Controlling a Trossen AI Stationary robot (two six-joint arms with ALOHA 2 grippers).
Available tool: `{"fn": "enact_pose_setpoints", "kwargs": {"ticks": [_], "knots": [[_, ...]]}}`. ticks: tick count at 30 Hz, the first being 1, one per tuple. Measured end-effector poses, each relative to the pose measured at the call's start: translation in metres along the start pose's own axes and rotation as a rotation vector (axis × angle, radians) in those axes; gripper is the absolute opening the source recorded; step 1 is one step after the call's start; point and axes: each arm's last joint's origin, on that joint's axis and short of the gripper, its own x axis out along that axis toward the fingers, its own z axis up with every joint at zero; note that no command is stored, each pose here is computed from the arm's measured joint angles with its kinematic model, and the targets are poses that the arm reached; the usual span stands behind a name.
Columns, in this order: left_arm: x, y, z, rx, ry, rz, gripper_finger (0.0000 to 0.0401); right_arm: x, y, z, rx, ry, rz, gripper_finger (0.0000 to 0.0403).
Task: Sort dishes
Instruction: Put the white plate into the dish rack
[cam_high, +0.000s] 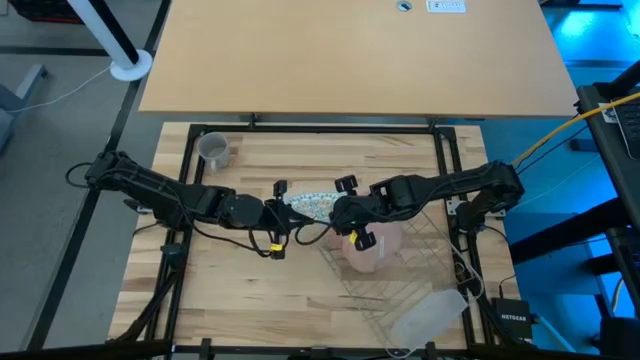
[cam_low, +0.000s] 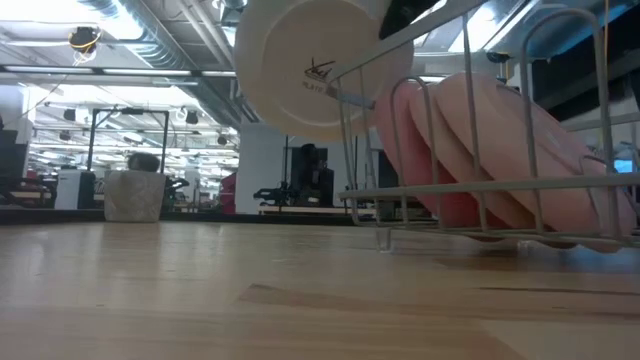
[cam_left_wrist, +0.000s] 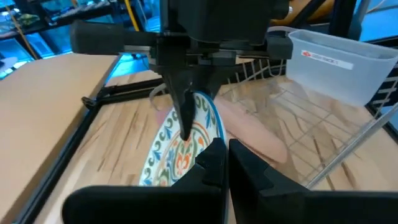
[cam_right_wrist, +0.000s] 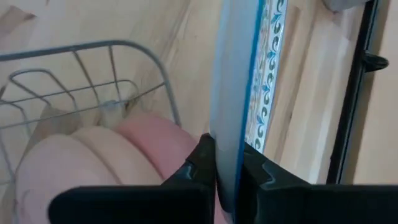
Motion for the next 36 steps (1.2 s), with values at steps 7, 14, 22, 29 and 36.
{"fn": "enact_pose_setpoints", "kwargs": {"ticks": [7, 14, 22, 29, 36], "knots": [[-0.013, 0.007, 0.009, 0.071, -0.033, 0.057, 0.0001, 0.0, -0.003, 0.002, -0.014, -0.007, -0.058, 0.0017], [-0.035, 0.018, 0.022, 0.08, -0.102, 0.109, 0.0002, -0.001, -0.006, -0.002, -0.086, 0.051, -0.151, 0.0016], [-0.067, 0.032, 0.034, 0.023, -0.185, 0.125, 0.0001, -0.037, -0.017, 0.007, -0.091, 0.01, -0.16, 0.0016], [-0.08, 0.035, 0.033, -0.024, -0.185, 0.111, 0.0001, -0.102, -0.012, 0.007, -0.108, -0.021, -0.109, 0.0016], [-0.077, 0.032, 0.026, -0.088, -0.14, 0.099, 0.0, -0.173, 0.002, -0.002, 0.053, -0.193, 0.202, 0.0016]]}}
